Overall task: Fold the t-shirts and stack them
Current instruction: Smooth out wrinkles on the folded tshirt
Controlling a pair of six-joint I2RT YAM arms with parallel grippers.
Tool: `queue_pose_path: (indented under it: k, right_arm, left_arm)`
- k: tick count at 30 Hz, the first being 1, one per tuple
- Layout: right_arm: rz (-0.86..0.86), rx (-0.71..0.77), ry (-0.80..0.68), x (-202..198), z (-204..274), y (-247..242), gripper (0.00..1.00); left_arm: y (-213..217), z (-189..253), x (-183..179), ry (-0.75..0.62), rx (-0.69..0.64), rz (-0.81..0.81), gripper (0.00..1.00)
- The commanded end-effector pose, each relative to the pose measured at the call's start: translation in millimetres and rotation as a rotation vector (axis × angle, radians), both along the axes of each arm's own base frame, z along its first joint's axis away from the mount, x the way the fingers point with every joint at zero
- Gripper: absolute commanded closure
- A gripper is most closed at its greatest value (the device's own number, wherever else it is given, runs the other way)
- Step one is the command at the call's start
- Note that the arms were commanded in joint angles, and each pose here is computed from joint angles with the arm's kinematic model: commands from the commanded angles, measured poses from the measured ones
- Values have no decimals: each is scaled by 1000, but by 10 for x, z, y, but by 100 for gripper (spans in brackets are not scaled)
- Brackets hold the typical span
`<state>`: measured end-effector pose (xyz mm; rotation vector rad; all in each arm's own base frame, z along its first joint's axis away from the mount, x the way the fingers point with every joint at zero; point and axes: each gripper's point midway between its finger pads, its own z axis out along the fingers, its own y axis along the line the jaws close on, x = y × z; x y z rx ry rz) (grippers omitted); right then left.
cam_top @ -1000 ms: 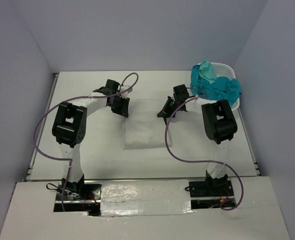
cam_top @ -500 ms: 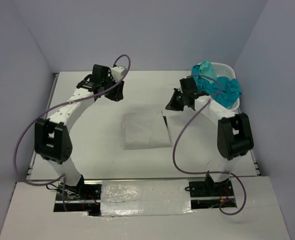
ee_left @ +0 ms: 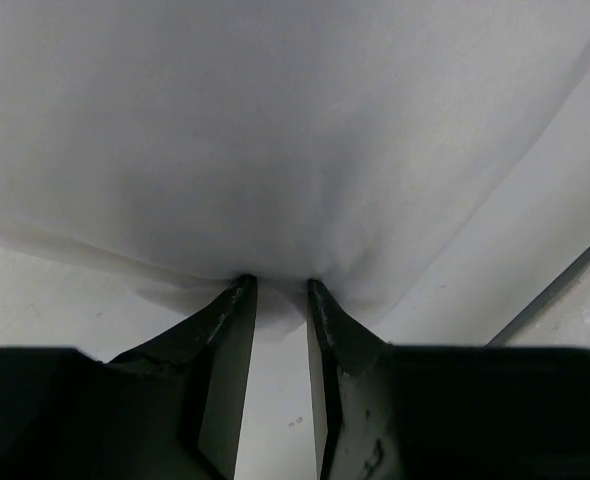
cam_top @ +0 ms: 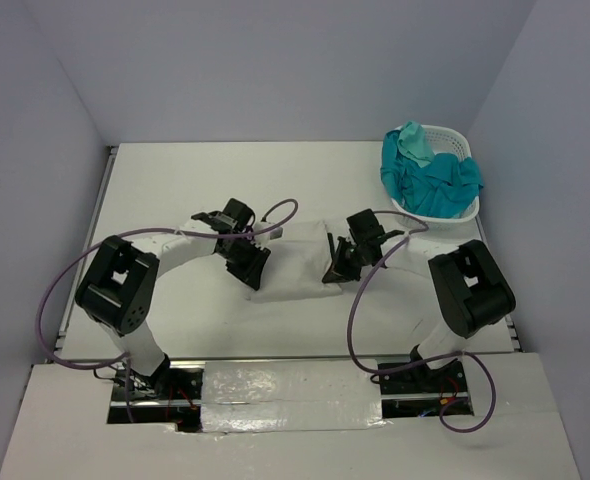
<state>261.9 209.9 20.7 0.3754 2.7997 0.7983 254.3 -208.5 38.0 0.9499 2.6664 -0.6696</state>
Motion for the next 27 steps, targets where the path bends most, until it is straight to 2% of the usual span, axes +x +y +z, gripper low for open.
queue_pose_path:
  k: [1, 9, 11, 12, 13, 15, 16, 18, 20, 21, 22, 23, 24, 27]
  right_arm:
    - [-55, -22, 10, -34, -132, -136, 100]
    - [-69, -79, 0, 20, -115, -327, 100]
    - [-33, -71, -51, 50, 87, -308, 100]
    - [-17, -77, -66, 50, 163, -294, 99]
    - [-19, -116, -75, 84, 262, -336, 91]
    - [-4, -140, -122, 131, 446, -356, 83]
    - [-7, -145, -129, 146, 495, -372, 74]
    - [-13, -164, -147, 198, 587, -402, 63]
    - [-15, -174, -146, 233, 594, -406, 58]
    - [-10, -176, -138, 235, 567, -401, 57]
    - [-5, -179, -121, 247, 505, -388, 56]
    - [0, -173, -113, 243, 473, -367, 55]
    - [1, -167, -101, 235, 433, -349, 55]
    - [-7, -173, -72, 246, 293, -349, 54]
  left_arm:
    - [100, -90, -119, 6, 29, -33, 61]
    - [176, -65, -5, -29, 59, -32, 62]
    - [247, 161, 131, -83, 15, 6, 62]
    - [261, 403, 233, -153, -22, 25, 61]
    - [327, 549, 351, -200, -40, 65, 60]
    - [351, 906, 529, -280, -85, 136, 56]
    - [387, 978, 595, -281, -97, 175, 50]
    - [361, 964, 617, -194, -113, 292, 43]
    - [279, 887, 626, -139, -161, 355, 34]
    - [267, 737, 568, -89, -162, 383, 26]
    - [233, 684, 558, -48, -176, 420, 11]
    - [208, 621, 525, -11, -181, 426, 8]
    - [178, 511, 485, 38, -183, 429, 1]
    - [219, 302, 469, 91, -139, 473, 1]
